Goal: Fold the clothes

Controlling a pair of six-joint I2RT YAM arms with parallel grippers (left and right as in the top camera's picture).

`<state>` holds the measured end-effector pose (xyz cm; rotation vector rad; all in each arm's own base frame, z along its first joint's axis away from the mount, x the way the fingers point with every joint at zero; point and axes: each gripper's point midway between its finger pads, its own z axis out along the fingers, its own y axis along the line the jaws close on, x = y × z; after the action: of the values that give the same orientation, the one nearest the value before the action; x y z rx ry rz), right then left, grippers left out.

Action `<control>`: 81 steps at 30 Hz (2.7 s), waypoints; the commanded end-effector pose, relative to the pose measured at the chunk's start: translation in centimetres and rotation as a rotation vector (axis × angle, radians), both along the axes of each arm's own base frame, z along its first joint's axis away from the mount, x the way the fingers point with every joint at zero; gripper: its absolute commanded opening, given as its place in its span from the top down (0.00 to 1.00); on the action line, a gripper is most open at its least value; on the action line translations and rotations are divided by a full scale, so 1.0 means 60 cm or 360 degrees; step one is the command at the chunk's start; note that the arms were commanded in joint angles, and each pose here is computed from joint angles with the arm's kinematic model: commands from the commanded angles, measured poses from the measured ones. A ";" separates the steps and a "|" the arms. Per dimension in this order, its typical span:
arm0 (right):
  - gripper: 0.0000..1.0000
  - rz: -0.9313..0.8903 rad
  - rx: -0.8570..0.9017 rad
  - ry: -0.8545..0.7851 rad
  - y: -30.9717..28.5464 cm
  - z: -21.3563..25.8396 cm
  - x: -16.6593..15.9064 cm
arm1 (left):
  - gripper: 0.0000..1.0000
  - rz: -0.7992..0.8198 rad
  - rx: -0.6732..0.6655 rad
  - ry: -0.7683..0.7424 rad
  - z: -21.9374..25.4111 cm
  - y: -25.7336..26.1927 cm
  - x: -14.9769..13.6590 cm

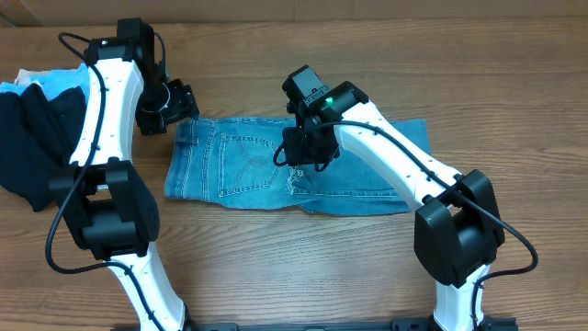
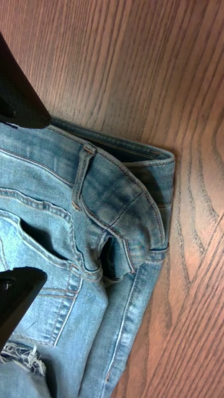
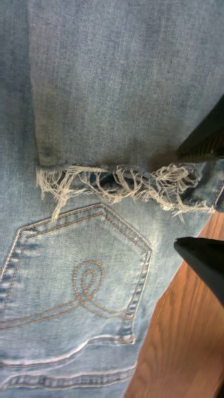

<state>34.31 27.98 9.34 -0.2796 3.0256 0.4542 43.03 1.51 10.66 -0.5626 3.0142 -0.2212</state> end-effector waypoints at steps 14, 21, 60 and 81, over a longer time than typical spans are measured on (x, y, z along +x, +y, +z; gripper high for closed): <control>0.52 -0.0454 -0.0148 -0.0261 -0.202 0.144 0.094 | 0.02 -0.0160 0.0141 0.0070 0.004 0.028 -0.025; 0.52 -0.0540 -0.0180 -0.0205 -0.244 0.139 0.094 | 0.01 -0.0175 0.0140 0.0108 -0.060 0.028 -0.036; 0.52 -0.0672 -0.0347 -0.0273 -0.313 0.139 0.114 | 0.96 0.0110 0.0166 0.0232 -0.081 0.126 -0.089; 0.48 -0.0822 -0.0376 -0.0215 -0.420 0.105 0.144 | 0.96 -0.0150 -0.0436 -0.0370 0.252 -0.017 -0.016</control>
<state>42.54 2.72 16.57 0.4684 2.8329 0.0392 41.34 6.85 23.17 -0.5036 2.8652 -0.3771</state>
